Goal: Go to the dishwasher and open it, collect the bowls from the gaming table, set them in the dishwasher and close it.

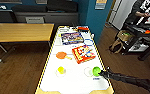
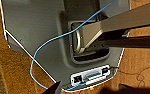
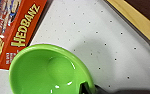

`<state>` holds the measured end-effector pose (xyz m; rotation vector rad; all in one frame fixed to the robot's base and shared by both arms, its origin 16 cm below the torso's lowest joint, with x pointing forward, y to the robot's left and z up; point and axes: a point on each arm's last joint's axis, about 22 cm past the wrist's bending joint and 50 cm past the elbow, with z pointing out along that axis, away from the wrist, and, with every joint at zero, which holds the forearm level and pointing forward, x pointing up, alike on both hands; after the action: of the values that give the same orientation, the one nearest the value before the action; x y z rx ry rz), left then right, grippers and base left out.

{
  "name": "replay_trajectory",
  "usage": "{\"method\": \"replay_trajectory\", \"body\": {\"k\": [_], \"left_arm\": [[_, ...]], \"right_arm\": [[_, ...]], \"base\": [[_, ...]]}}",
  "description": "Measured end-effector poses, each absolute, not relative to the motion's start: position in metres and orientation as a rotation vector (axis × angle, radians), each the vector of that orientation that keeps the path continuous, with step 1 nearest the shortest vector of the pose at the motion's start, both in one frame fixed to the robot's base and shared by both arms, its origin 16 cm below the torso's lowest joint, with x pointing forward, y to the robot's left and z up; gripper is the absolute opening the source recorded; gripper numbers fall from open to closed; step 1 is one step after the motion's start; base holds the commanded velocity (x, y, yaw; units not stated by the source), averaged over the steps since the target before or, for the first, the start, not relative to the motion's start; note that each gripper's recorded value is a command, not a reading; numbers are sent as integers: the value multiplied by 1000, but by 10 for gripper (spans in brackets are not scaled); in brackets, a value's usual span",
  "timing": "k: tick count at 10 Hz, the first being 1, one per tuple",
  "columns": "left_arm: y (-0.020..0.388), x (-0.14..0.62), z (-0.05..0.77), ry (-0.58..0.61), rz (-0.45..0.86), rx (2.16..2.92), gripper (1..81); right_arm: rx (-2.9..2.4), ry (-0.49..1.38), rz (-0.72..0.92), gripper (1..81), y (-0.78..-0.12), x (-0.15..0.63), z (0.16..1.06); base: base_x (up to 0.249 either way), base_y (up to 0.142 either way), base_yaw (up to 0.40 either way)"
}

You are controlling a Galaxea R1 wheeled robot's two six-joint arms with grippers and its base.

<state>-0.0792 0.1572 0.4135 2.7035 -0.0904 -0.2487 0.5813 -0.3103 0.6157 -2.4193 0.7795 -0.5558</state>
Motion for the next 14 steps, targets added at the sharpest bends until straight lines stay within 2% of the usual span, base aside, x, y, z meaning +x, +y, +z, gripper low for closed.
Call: {"method": "replay_trajectory", "body": {"k": [3, 6, 9, 14], "left_arm": [[149, -79, 415, -88, -245, 2694, 811], [143, -70, 413, -87, -224, 2688, 811], [143, -67, 412, -87, -217, 2687, 811], [139, -63, 412, -89, -205, 2681, 811]], "right_arm": [[-2481, 757, -438, 10, -352, 549, 636], [-2469, 697, -495, 10, -414, 540, 728], [-2569, 764, -434, 10, -501, 431, 764], [-2650, 857, -199, 10, -521, 238, 728]], "base": [[0, 0, 0], [0, 0, 0], [0, 0, 0], [0, 0, 0]]}}
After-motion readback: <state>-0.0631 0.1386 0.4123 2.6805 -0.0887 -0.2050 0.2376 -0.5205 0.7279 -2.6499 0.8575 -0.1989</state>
